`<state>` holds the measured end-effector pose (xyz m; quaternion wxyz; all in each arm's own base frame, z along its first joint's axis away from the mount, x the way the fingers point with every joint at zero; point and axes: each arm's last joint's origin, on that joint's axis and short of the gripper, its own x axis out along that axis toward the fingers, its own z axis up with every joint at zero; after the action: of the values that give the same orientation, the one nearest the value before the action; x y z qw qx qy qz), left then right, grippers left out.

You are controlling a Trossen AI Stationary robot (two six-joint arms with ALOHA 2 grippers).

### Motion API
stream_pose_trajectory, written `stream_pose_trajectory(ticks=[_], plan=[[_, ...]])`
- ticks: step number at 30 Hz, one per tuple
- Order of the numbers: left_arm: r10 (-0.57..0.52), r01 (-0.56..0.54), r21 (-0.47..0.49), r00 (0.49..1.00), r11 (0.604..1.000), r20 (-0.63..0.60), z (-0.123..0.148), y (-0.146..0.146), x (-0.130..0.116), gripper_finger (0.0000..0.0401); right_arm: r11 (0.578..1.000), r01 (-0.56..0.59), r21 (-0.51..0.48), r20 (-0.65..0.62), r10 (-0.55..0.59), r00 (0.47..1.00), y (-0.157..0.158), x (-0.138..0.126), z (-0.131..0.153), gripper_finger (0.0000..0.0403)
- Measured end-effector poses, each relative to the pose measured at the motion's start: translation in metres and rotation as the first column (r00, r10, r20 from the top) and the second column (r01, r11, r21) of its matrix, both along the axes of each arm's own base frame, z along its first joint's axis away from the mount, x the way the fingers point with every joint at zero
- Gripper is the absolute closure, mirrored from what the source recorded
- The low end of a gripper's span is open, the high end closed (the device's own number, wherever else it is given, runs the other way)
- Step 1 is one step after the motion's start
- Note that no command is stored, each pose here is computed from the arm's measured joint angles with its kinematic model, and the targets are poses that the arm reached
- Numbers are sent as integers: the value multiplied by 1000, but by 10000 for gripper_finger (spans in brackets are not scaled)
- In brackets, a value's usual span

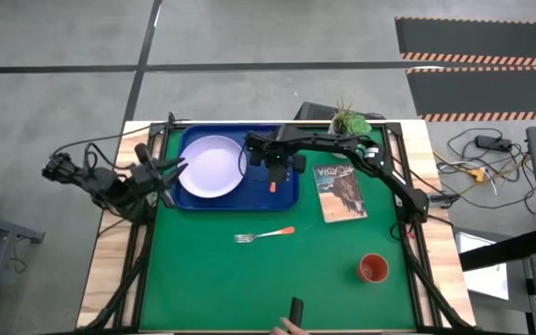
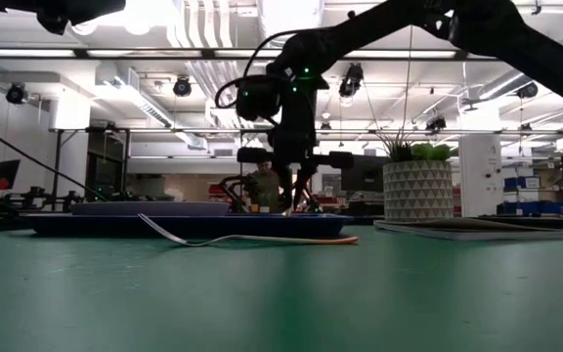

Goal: Pick and place plate/cup/fork/spoon on tray
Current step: Put the orange spoon on the blue serving tray to the right of the white plate

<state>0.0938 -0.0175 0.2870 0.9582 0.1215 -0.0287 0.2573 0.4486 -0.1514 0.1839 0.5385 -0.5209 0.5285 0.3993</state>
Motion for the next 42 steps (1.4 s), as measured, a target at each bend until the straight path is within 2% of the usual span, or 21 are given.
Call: stream_pose_trajectory(ticks=[8,11,18,25,32,42], plan=[[10,-10,53,1000,999,-5,3,3,-6,345,986,-164,-26,-72,162,984,14,2,-10,394],[14,-13,67,1000,998,-4,3,4,-8,345,974,-217,-68,-96,210,973,17,3,-12,394],[14,-15,60,1000,998,14,5,5,-12,345,983,-167,-75,-78,161,984,18,4,-13,394],[13,-14,59,1000,998,13,5,5,-11,345,987,-151,-53,-122,144,982,20,-2,-28,390],[14,-14,58,1000,998,14,5,5,-11,345,998,-13,-63,-63,9,998,19,1,-31,358],[14,-14,61,1000,998,12,4,5,-11,345,997,-12,-72,-33,10,999,19,4,-29,287]])
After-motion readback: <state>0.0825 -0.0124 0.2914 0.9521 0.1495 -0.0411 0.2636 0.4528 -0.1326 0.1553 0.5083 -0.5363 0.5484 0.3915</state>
